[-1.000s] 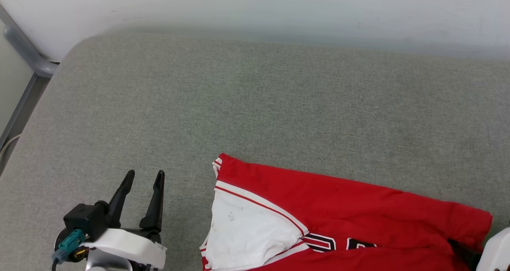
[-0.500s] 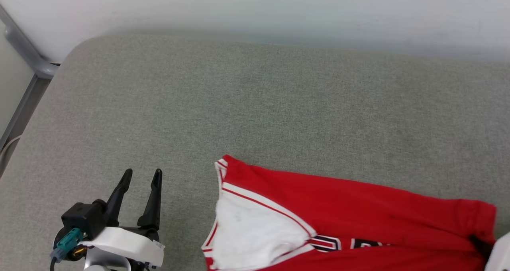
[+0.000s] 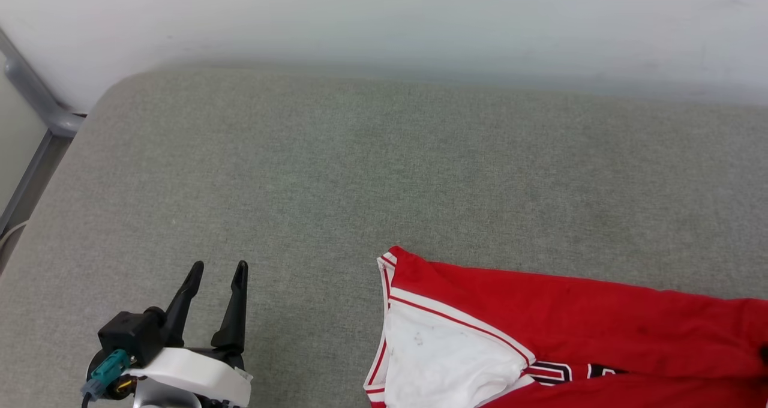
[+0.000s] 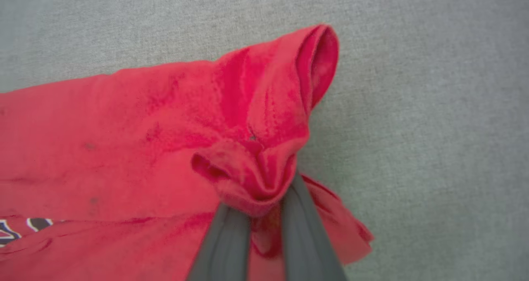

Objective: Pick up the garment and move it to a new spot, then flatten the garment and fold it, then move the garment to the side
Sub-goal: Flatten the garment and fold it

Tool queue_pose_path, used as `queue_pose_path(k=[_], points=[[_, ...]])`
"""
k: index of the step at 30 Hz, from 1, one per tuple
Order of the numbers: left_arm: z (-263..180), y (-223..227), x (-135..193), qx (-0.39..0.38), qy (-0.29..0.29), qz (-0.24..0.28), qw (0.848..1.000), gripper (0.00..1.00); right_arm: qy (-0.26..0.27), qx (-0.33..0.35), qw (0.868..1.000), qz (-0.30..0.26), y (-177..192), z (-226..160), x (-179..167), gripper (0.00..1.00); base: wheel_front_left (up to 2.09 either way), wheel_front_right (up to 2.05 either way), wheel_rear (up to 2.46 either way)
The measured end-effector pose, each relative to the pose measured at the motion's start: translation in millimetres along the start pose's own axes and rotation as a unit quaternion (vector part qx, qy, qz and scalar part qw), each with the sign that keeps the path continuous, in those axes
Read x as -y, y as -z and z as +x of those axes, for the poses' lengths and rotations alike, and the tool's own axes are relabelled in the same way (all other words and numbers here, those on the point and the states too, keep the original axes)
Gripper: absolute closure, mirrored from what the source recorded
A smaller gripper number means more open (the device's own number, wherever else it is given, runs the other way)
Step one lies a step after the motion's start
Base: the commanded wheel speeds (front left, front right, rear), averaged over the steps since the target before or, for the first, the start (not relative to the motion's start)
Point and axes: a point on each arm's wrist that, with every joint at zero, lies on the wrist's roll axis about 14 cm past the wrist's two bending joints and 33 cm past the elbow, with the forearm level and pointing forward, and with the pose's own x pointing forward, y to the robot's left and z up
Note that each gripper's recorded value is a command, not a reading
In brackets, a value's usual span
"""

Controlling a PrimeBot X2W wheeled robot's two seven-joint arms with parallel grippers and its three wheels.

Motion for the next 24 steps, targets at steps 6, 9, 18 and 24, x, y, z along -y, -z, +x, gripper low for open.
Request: queue_pose_path(k=[6, 9, 18, 24], points=[[-6, -2, 5, 0.006, 0.003, -0.006, 1.0, 0.0, -0.034, 0.008, 0.999, -0.006, 1, -15, -23, 1.0, 0.0, 0.0, 0.0], [-9, -6, 7, 0.013, 0.006, -0.008, 1.0, 0.0, -0.057, 0.006, 0.998, -0.013, 3, -24, -38, 1.0, 0.0, 0.0, 0.0], [-17, -9, 10, 0.024, 0.003, -0.016, 1.0, 0.0, -0.171, 0.002, 0.985, -0.019, 5, -53, -119, 1.0, 0.0, 0.0, 0.0], [-22, -12, 6, 0.029, -0.003, -0.018, 0.999, 0.0, -0.265, 0.003, 0.964, -0.01, -4, -74, -190, 1.0, 0.0, 0.0, 0.0]])
